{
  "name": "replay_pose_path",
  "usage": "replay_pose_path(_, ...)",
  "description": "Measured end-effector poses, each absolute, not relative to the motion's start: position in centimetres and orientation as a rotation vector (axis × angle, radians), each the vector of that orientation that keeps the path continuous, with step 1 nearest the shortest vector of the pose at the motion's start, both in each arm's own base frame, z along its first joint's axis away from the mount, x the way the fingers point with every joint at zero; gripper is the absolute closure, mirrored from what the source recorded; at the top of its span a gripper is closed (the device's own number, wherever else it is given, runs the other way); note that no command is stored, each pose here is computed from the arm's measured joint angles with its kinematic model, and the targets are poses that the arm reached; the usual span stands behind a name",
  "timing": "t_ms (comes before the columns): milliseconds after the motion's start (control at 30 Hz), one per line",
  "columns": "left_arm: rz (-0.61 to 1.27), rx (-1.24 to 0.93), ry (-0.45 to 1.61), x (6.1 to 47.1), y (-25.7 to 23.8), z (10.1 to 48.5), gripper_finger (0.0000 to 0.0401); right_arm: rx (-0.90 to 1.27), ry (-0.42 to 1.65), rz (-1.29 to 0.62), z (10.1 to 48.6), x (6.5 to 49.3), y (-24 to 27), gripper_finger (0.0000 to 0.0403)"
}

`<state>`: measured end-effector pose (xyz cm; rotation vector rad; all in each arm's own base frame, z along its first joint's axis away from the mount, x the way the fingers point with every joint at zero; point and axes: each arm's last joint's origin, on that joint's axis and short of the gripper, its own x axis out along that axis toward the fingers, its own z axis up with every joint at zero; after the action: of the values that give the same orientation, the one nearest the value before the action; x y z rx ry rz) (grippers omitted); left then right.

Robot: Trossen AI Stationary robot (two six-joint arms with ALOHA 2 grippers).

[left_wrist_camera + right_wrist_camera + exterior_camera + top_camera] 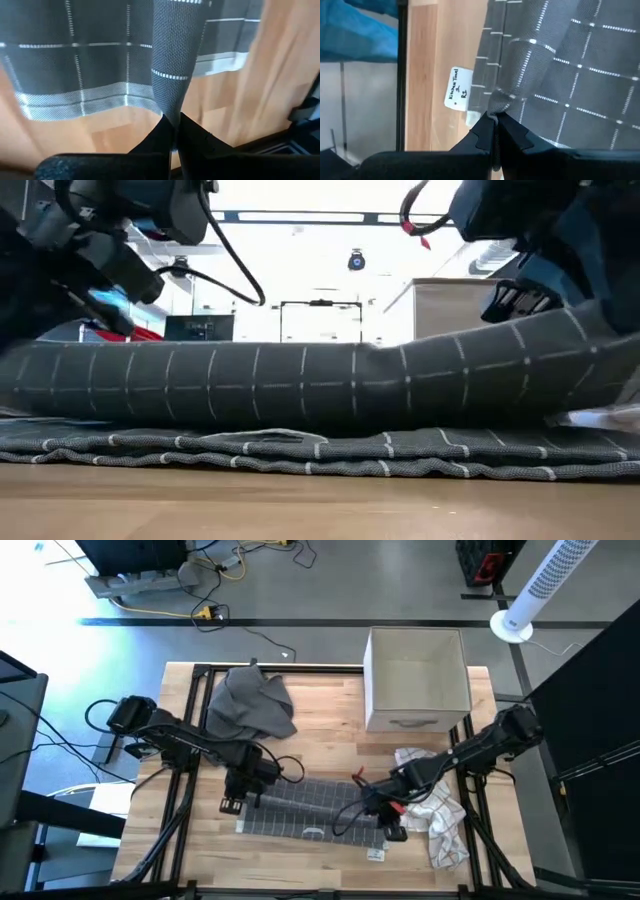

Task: Fold towel
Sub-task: Fold the gray checkered towel

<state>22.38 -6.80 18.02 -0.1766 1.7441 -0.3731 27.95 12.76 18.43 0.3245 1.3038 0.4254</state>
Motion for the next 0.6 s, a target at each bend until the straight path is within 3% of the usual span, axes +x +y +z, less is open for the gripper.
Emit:
replay_pose_path(367,-0.524,-0.209,1.673,22.6,-8.8,18.0,0.0387,0.251,1.359,0.424,18.2,27.3,12.6,0.0398)
replay_pose_path(600,-0.525,-0.242,1.684,22.5,-8.9,18.0,0.0332,0.237,1.396,0.433,18.1,26.9,12.7,0.0326)
